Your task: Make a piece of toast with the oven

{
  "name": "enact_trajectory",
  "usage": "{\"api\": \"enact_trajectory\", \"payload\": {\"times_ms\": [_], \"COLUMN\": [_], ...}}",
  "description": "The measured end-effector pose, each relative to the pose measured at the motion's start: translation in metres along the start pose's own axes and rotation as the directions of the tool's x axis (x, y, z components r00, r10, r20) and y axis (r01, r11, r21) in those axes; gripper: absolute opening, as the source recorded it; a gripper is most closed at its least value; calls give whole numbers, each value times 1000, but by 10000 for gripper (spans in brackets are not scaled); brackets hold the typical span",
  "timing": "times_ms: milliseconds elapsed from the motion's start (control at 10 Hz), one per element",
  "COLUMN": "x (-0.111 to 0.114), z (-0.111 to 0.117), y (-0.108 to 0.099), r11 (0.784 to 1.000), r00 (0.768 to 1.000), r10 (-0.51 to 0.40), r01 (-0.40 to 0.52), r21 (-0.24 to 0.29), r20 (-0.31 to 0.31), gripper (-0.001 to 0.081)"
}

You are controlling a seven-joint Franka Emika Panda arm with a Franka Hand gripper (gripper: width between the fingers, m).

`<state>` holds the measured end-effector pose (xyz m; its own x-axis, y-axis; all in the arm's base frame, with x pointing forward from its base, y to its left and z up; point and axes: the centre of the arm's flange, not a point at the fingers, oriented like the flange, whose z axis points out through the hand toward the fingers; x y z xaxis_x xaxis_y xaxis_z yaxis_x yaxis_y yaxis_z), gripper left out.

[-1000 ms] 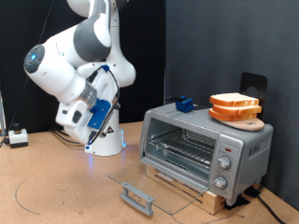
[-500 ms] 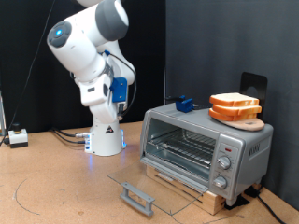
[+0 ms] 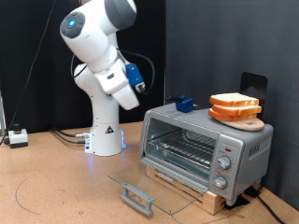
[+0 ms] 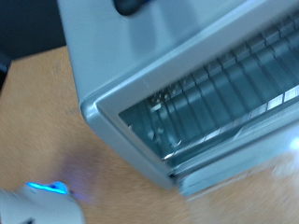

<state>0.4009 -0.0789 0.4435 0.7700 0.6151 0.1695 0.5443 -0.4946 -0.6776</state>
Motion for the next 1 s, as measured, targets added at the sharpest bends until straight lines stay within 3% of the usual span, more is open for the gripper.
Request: {"api": "enact_trajectory", "payload": {"times_ms": [100,300,400,500,700,900,1000], "x": [7,17,17,19,33,44,46], "z": [0,4,4,4,3,4,10], "y": [-13,-36,-35,-38,-62,-88,-103], "r11": [993,975,978,969,920,877,866], "r00": [993,972,976,968,920,880,874], "r10": [-117,-209,-197,-243,-392,-473,-485], "r01": [117,216,202,245,392,465,475], "r21": [-21,-48,-43,-23,-23,-124,-157], "r20": [17,111,96,67,-6,-39,-35], "gripper": [810,810,810,810,810,810,810]}}
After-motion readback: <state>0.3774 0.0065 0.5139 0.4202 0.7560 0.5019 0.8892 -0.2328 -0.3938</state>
